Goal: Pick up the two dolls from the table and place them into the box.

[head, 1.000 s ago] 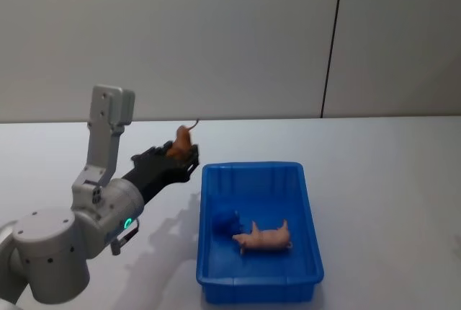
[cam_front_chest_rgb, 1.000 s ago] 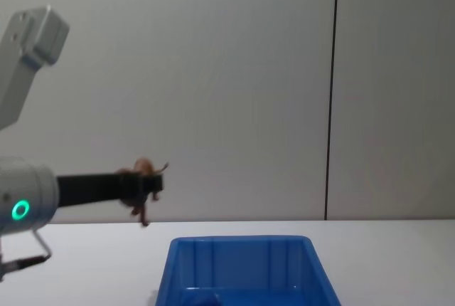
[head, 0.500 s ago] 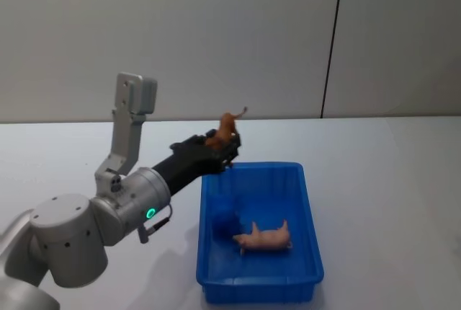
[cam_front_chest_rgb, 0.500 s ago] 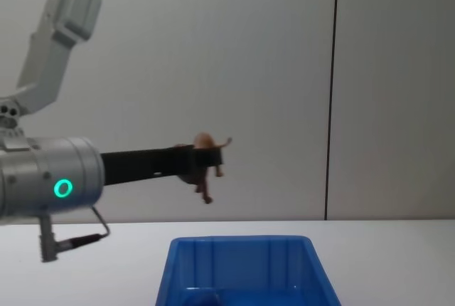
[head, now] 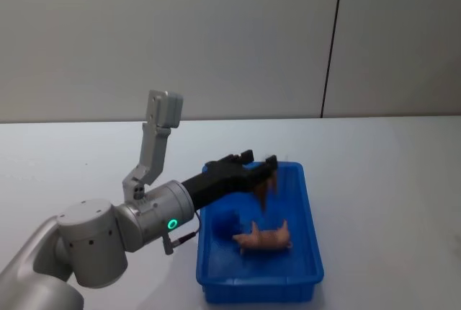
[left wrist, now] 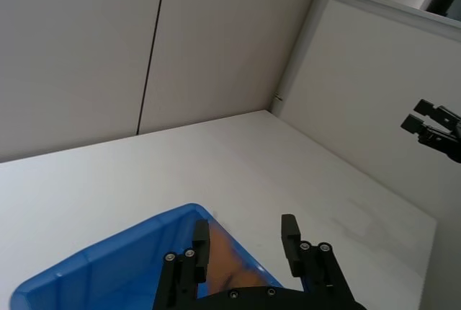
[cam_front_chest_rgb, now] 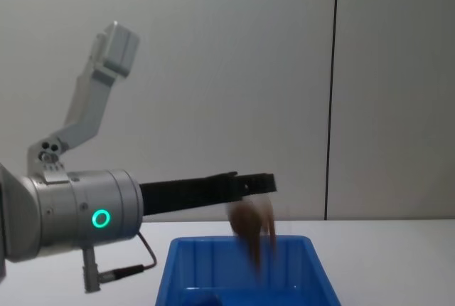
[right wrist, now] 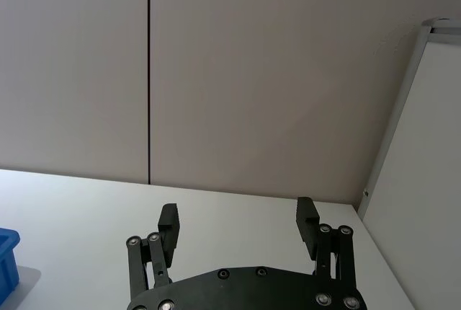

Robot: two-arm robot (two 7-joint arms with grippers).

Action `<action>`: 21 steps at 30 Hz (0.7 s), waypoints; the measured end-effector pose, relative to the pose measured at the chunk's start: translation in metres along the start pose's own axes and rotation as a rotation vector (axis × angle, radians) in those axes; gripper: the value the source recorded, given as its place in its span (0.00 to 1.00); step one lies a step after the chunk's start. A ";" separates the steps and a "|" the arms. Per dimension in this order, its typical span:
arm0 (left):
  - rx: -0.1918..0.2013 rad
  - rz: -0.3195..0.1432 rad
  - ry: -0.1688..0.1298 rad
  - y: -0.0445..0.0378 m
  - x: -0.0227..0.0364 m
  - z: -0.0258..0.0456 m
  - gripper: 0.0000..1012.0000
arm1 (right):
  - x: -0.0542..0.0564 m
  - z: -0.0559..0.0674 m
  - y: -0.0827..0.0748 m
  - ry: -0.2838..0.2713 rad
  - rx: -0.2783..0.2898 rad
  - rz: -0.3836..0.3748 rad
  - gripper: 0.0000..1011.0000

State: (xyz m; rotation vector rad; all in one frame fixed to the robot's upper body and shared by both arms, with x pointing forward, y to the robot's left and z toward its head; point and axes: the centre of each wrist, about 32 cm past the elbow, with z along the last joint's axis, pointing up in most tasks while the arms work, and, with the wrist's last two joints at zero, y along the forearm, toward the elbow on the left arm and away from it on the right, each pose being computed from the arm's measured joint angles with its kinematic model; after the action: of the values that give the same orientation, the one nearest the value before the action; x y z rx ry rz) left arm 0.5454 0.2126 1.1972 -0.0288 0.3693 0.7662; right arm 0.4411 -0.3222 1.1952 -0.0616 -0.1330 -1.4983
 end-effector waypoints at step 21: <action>-0.044 -0.030 -0.030 -0.0042 -0.0007 -0.0010 0.99 | 0.000 0.000 0.000 0.000 0.000 0.000 0.99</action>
State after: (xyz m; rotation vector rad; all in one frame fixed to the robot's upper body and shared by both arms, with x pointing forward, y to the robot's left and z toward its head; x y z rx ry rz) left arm 0.5475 0.2090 1.1960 -0.0638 0.3233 0.7447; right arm 0.4411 -0.3222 1.1952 -0.0616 -0.1331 -1.4984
